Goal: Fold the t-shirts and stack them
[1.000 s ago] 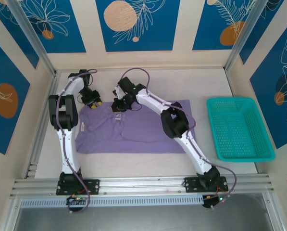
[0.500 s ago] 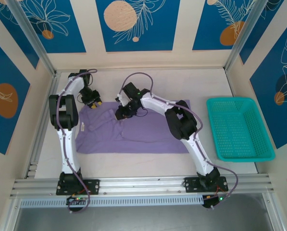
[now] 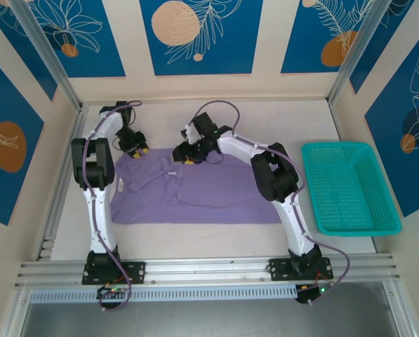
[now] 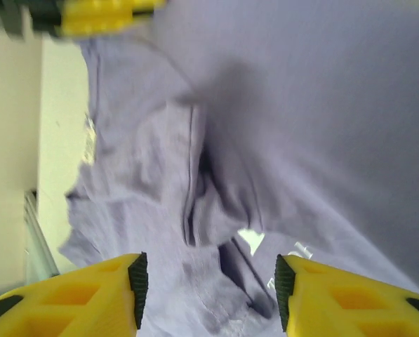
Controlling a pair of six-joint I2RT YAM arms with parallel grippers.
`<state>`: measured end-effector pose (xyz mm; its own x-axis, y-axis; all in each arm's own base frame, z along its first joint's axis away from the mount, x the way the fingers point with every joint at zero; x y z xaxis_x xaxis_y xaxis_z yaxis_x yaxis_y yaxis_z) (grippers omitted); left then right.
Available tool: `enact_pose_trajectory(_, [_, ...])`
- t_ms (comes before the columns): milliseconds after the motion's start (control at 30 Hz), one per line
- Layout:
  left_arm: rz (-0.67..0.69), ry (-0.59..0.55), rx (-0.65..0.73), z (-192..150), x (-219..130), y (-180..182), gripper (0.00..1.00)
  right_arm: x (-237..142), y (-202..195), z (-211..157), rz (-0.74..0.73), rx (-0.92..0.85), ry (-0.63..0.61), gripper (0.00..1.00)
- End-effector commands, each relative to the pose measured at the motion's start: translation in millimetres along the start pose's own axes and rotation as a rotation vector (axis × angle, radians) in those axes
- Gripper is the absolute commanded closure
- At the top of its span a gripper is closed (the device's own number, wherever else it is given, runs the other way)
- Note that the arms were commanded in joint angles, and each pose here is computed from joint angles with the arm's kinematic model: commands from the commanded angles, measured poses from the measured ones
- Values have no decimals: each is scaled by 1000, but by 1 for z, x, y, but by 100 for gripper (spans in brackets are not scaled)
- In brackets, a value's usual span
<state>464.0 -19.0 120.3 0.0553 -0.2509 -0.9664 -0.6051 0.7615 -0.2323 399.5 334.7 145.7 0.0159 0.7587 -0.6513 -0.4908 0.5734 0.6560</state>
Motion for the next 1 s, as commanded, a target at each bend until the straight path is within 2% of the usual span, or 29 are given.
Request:
enact_pose_trajectory(0, [30,29,-32,5,17,7,71,1,9,22,34,54,-33,45])
enact_pose_trajectory(233, [24,35,-37,4,19,7,71,32,9,35,-18,70,51,44])
enact_pose_trajectory(533, [24,38,-38,5,20,7,71,56,13,27,-5,51,98,47])
enact_pose_trajectory(967, [29,42,-39,4,22,8,71,55,24,22,-3,-3,124,79])
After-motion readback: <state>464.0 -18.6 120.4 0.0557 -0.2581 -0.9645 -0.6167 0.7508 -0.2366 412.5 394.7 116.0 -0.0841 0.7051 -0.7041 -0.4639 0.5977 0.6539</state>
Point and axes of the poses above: each hand's point on the last joint's axis, 136 mm out from that joint toward the fingers, its own x axis out along the fingers, its own y axis along the line the jaws close on, z = x × y, the point moved 10 cm from there along -x, back along the fingers, and after that the axes turned 11 degrees about -x, right-handed, at the moved point
